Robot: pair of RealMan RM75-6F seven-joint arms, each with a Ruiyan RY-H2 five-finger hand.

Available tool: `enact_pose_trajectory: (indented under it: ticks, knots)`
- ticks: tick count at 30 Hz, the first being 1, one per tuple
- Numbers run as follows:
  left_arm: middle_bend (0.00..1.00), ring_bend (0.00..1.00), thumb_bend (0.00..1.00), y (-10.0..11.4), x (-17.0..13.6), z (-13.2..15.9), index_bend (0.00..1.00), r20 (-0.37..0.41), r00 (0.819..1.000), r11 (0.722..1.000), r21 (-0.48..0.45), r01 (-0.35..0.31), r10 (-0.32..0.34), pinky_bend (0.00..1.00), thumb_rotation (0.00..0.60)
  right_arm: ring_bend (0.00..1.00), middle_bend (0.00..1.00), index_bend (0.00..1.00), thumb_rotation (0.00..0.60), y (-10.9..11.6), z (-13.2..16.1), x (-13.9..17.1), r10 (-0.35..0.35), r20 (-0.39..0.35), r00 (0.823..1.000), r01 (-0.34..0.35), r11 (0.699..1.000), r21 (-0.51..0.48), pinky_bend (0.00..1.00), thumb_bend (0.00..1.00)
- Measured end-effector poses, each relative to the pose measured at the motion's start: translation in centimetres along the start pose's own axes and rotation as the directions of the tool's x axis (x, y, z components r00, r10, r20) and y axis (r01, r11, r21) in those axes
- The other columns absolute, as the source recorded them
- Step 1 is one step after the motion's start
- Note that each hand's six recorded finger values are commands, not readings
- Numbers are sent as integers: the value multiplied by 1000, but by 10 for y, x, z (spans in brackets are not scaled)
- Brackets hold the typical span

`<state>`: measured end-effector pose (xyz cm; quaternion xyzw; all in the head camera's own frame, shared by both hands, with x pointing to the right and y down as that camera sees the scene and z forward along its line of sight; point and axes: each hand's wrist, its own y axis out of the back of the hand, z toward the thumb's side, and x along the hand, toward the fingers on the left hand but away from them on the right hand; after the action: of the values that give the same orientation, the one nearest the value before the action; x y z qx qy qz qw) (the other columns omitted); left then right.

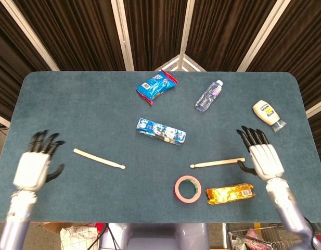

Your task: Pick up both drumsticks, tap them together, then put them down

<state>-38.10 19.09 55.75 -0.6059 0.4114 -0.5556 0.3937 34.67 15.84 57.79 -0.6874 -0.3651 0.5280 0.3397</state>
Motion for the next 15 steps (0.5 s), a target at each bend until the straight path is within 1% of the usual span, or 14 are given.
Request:
enact_pose_trajectory:
  ticks: [3,6,11,15]
  knots:
    - [118,0,382,7,-28,-23,262,-87,996,999,46,18,-14,20,600,34,19,58,600,3,-9,20,-15,28,999,15,1000,-4,36,357]
    - [109,0,382,6,-48,-37,261,-128,991,996,77,50,-40,10,600,33,19,58,600,6,-20,37,-48,60,997,46,998,30,36,358]
    - [74,0,381,-1,-56,-39,244,-111,992,996,54,65,-59,0,600,34,19,58,600,5,-44,51,-106,108,988,95,990,102,36,358]
    - [64,0,342,-12,-58,-43,224,-94,992,994,57,91,-85,0,600,34,19,58,600,4,-66,59,-133,153,979,110,983,150,36,357]
